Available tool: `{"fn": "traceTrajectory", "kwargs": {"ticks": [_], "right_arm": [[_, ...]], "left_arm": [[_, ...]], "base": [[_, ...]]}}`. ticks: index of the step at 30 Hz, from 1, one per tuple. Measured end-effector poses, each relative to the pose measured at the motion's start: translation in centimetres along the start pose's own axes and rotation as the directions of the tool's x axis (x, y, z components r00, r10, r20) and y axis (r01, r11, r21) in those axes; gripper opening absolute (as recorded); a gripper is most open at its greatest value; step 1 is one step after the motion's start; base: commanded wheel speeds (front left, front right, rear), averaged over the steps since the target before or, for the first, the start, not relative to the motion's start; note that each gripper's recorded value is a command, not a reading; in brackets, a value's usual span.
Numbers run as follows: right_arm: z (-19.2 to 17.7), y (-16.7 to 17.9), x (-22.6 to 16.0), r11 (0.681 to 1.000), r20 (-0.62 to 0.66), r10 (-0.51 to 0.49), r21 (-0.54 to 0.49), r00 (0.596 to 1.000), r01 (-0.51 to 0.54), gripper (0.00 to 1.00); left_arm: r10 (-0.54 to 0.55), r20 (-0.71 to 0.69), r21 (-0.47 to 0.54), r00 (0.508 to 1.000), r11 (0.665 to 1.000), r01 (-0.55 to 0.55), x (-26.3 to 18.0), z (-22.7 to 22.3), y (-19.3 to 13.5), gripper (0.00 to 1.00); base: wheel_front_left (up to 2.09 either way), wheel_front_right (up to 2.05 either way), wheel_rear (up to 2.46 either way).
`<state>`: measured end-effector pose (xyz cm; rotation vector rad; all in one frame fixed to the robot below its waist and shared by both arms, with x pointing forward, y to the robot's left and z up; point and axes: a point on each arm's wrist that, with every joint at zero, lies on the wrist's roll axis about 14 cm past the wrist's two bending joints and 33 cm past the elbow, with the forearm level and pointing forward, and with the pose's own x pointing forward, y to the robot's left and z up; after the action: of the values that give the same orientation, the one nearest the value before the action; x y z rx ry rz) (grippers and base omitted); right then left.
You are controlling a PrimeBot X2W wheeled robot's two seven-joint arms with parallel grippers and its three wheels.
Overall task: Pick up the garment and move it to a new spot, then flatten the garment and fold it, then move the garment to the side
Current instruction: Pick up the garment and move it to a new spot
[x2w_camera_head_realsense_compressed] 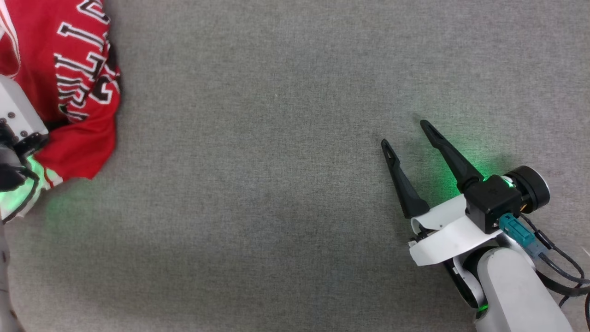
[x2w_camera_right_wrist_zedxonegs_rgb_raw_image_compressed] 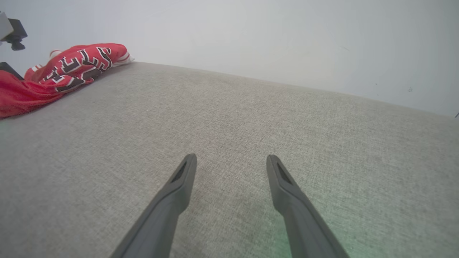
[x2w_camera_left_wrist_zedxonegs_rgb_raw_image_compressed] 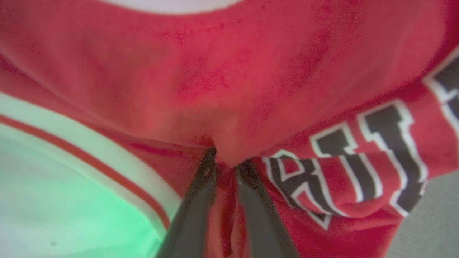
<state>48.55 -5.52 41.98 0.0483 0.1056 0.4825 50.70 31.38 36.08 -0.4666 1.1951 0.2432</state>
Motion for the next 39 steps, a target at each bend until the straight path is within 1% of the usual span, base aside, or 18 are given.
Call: {"fn": "traceTrajectory", "kwargs": {"ticks": [5,10,13,17,23,26,30,34,36,39], "right_arm": [[0.9,-0.2,-0.2,1.0,0.018,-0.012,-0.005,1.0,0.012,1.0],[2.0,0.6,-0.6,1.0,0.038,-0.005,-0.006,0.999,0.005,1.0],[2.9,1.1,-1.1,1.0,0.056,-0.003,-0.001,0.998,0.003,1.0],[4.2,1.5,-1.8,1.0,0.085,-0.008,-0.002,0.996,0.009,1.0],[6.6,2.2,-3.0,1.0,0.133,-0.016,-0.014,0.991,0.018,1.0],[8.1,2.0,-3.6,0.999,0.168,-0.029,-0.024,0.985,0.034,1.0],[10.0,1.5,-4.4,0.997,0.211,-0.054,-0.036,0.976,0.063,1.0],[11.4,-0.2,-5.6,0.992,0.242,-0.105,-0.048,0.964,0.12,1.0],[11.8,-1.7,-6.4,0.985,0.251,-0.146,-0.054,0.957,0.164,1.0],[12.2,-4.3,-8.0,0.968,0.26,-0.216,-0.067,0.941,0.241,1.0]], "left_arm": [[-0.003,0.048,0.01,0.999,1.0,0.002,-1.1,0.9,-0.2,0.0],[-0.003,0.207,0.051,0.978,0.999,-0.007,-4.7,4.2,-0.2,0.0],[-0.025,0.345,0.082,0.938,0.997,-0.003,-8.7,7.3,-0.5,0.0],[-0.082,0.502,0.149,0.861,0.989,0.007,-14.1,10.3,-2.2,0.0],[-0.192,0.628,0.264,0.755,0.964,0.025,-21.7,12.0,-5.4,0.0],[-0.266,0.657,0.337,0.706,0.94,0.041,-25.1,11.8,-7.9,0.0],[-0.349,0.658,0.424,0.668,0.904,0.054,-28.3,10.6,-10.9,0.0],[-0.452,0.622,0.523,0.639,0.847,0.091,-30.4,8.5,-15.1,0.0],[-0.498,0.586,0.564,0.64,0.817,0.12,-30.5,7.1,-17.5,0.0],[-0.561,0.499,0.635,0.66,0.755,0.162,-29.7,4.1,-21.4,0.0]], "base": [[0.0,0.0,0.0],[0.0,0.0,0.0],[0.0,0.0,0.0],[0.0,0.0,0.0],[0.0,0.0,0.0],[0.0,0.0,0.0],[0.0,0.0,0.0],[0.0,0.0,0.0],[0.0,0.0,0.0],[0.0,0.0,0.0]]}}
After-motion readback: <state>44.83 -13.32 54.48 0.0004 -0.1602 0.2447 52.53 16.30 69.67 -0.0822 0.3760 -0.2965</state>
